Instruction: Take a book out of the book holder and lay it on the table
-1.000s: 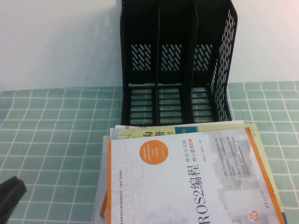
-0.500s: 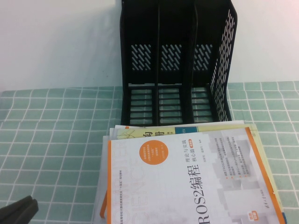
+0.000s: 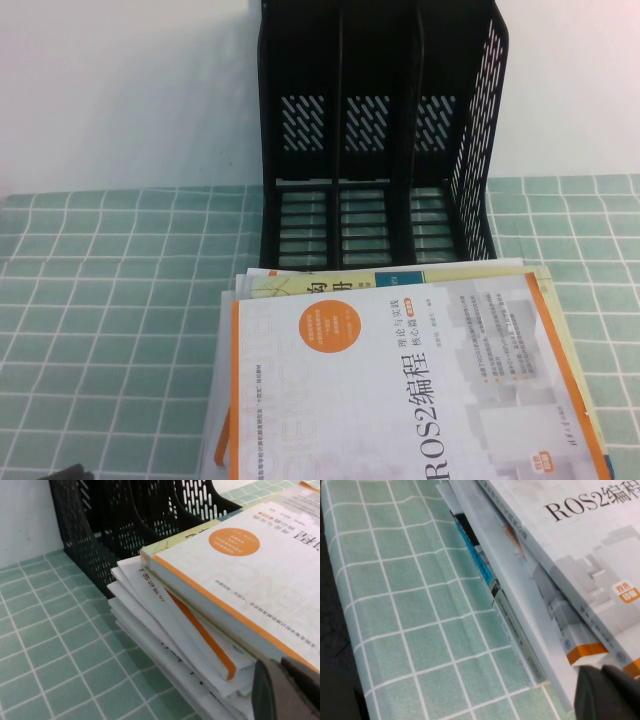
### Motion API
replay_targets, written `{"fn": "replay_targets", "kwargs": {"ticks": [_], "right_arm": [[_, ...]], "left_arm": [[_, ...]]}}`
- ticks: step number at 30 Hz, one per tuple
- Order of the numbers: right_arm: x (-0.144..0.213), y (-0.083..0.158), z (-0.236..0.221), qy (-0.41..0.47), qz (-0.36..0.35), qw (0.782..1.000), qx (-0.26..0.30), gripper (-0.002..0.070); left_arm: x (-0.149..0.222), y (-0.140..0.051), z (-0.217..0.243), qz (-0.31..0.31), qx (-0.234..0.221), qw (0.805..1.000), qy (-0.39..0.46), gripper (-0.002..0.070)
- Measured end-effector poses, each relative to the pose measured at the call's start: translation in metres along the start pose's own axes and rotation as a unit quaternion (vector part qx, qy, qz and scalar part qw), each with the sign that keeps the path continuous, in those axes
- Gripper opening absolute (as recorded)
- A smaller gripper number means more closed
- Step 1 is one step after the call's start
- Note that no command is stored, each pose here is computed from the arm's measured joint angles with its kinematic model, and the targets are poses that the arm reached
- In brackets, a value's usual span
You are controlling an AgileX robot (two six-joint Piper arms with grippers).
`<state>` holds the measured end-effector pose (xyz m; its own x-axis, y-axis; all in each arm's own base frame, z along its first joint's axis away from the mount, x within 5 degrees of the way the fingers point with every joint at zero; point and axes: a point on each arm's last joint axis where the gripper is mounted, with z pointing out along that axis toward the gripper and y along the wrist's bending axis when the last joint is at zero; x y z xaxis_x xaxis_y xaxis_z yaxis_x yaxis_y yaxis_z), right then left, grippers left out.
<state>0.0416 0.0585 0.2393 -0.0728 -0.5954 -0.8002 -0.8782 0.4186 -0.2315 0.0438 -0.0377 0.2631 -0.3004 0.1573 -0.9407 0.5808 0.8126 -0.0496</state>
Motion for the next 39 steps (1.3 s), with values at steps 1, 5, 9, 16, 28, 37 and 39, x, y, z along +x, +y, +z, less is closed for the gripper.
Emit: {"fn": "replay_targets", "kwargs": {"ticks": [1,5,9,16,28,37,39], "right_arm": [[0.000,0.000,0.000,0.000,0.000,1.000,0.000,-0.0002],[0.000,0.000,0.000,0.000,0.000,1.000,0.000,-0.0002],[0.000,0.000,0.000,-0.001,0.000,1.000,0.000,-0.0002],[0.000,0.000,0.000,-0.001,0.000,1.000,0.000,-0.0002],[0.000,0.000,0.000,-0.001,0.002,1.000,0.000,-0.0002],[0.000,0.000,0.000,-0.001,0.002,1.000,0.000,-0.0002],[0.000,0.000,0.000,-0.001,0.002,1.000,0.000,-0.0002]], "left_arm": [[0.000,0.000,-0.001,-0.003,-0.006,1.000,-0.002,-0.0003],[0.002,0.010,-0.009,0.003,-0.092,0.996,-0.019,-0.0003],[0.010,0.017,-0.017,0.011,-0.183,0.982,-0.034,-0.0003],[0.051,0.023,-0.002,-0.058,-0.236,0.970,-0.022,-0.0003],[0.088,0.032,0.020,-0.079,-0.247,0.965,-0.021,-0.0003],[0.088,0.032,0.020,-0.102,-0.247,0.963,-0.031,-0.0003],[0.088,0.032,0.020,-0.117,-0.249,0.961,-0.035,-0.0003]]}}
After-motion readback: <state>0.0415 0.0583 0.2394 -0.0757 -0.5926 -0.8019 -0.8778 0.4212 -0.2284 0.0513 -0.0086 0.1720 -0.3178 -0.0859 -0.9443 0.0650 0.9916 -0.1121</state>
